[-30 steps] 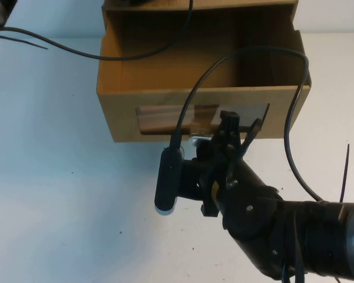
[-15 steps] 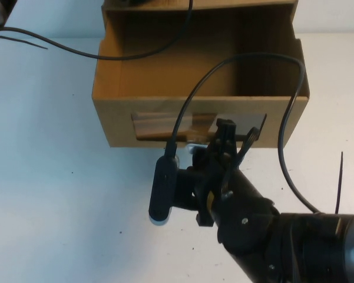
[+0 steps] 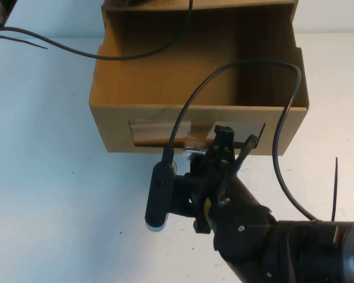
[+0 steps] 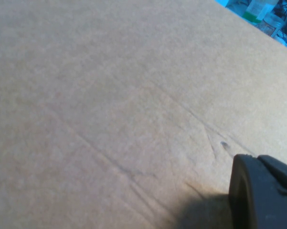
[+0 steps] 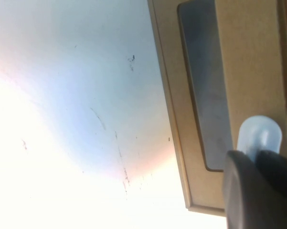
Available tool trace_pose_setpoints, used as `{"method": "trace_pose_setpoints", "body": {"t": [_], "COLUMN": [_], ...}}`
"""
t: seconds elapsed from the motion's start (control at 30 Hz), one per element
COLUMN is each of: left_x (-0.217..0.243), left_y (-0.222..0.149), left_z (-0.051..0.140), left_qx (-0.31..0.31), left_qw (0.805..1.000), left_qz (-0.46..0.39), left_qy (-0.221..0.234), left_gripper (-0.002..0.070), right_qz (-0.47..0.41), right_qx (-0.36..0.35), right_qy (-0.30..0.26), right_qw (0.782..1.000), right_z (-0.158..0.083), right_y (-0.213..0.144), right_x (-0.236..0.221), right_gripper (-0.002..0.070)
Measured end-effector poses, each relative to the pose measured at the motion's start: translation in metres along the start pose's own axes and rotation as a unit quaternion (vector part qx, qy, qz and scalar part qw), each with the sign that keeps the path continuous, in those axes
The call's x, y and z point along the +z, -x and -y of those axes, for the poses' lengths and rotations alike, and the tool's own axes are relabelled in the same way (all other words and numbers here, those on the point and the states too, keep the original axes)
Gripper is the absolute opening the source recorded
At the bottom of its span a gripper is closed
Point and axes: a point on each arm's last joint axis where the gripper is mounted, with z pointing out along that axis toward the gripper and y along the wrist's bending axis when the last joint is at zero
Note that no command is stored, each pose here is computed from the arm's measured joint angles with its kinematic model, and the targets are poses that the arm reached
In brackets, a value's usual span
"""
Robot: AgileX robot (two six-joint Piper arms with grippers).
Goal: Open the shoe box
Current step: 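Pull the top drawer of the cardboard box fully open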
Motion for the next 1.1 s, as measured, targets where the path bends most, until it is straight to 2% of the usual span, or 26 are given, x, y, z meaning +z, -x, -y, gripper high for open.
{"method": "trace_pose_setpoints", "body": {"t": [0.37,0.47,0.63,0.73,0.8,0.93,1.1], "left_x": [0.000,0.000,0.000,-0.006,-0.011,-0.027,-0.060], "left_y": [0.000,0.001,0.004,0.009,0.012,0.023,0.046], "left_z": [0.000,-0.001,-0.002,0.001,0.004,0.016,0.046], "left_qx": [-0.002,-0.003,-0.003,0.005,0.015,0.039,0.063], "left_qw": [1.000,1.000,1.000,0.999,0.999,0.997,0.994], "left_qz": [0.002,0.008,0.023,0.032,0.032,0.037,0.067], "left_qy": [0.000,0.003,0.009,0.021,0.034,0.055,0.066], "left_gripper": [-0.0006,-0.0006,-0.0006,-0.0006,-0.0006,-0.0006,-0.0006], "right_qz": [-0.008,-0.010,-0.006,0.006,0.026,0.085,0.116], "right_qx": [-0.004,-0.007,0.000,-0.003,0.003,0.019,0.043], "right_qy": [-0.016,-0.017,-0.028,-0.030,-0.021,-0.013,-0.032], "right_qw": [1.000,1.000,1.000,1.000,0.999,0.996,0.992], "right_z": [0.003,0.001,0.002,0.004,0.007,0.019,0.036], "right_y": [-0.001,-0.002,-0.002,0.001,0.004,0.016,0.022], "right_x": [-0.001,-0.001,-0.001,-0.003,-0.008,-0.033,-0.061], "right_gripper": [0.0030,0.0093,0.0267,0.0330,0.0346,0.0358,0.0360]}}
